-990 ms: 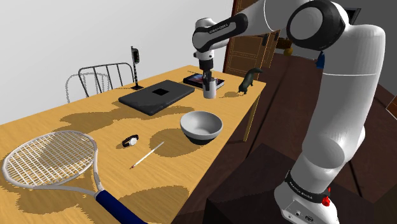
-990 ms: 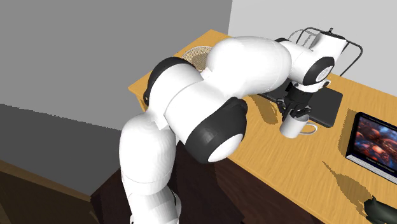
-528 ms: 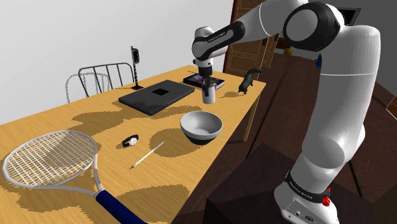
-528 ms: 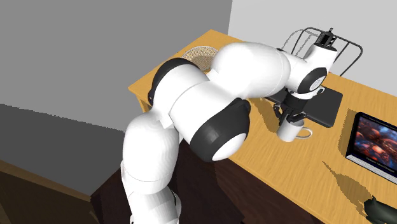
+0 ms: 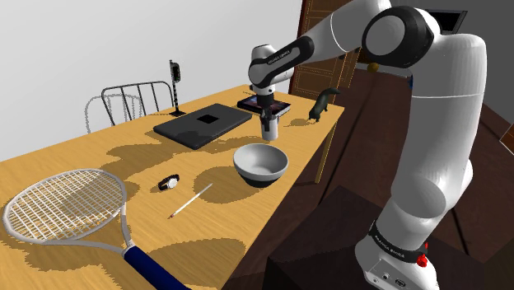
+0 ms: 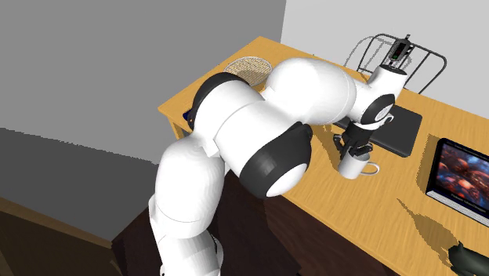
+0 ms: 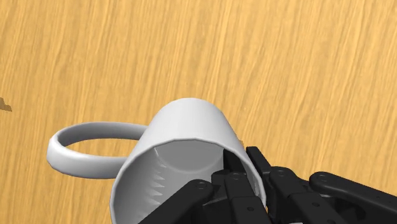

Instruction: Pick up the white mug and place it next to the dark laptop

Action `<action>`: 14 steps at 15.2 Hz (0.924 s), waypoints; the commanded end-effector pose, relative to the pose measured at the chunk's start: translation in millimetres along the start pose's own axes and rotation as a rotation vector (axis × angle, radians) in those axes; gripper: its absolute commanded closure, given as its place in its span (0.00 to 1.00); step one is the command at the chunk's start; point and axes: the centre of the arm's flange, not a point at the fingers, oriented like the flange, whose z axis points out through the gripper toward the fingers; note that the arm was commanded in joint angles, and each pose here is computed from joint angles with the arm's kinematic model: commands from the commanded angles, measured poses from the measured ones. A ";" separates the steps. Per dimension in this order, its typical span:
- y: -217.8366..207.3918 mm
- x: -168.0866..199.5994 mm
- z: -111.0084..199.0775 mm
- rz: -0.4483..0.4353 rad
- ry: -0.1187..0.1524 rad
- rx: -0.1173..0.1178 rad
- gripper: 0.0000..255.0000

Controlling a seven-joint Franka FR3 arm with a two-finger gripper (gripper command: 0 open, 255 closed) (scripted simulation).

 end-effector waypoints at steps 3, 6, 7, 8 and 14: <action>0.1 0.1 0.6 0.000 0.000 0.000 1.00; 0.1 0.1 0.6 0.000 0.000 0.000 0.00; 0.1 0.1 0.6 0.000 0.000 0.000 0.00; 0.1 0.1 0.6 0.000 0.000 0.000 0.00; 0.1 0.1 -49.4 0.000 0.000 0.000 0.00</action>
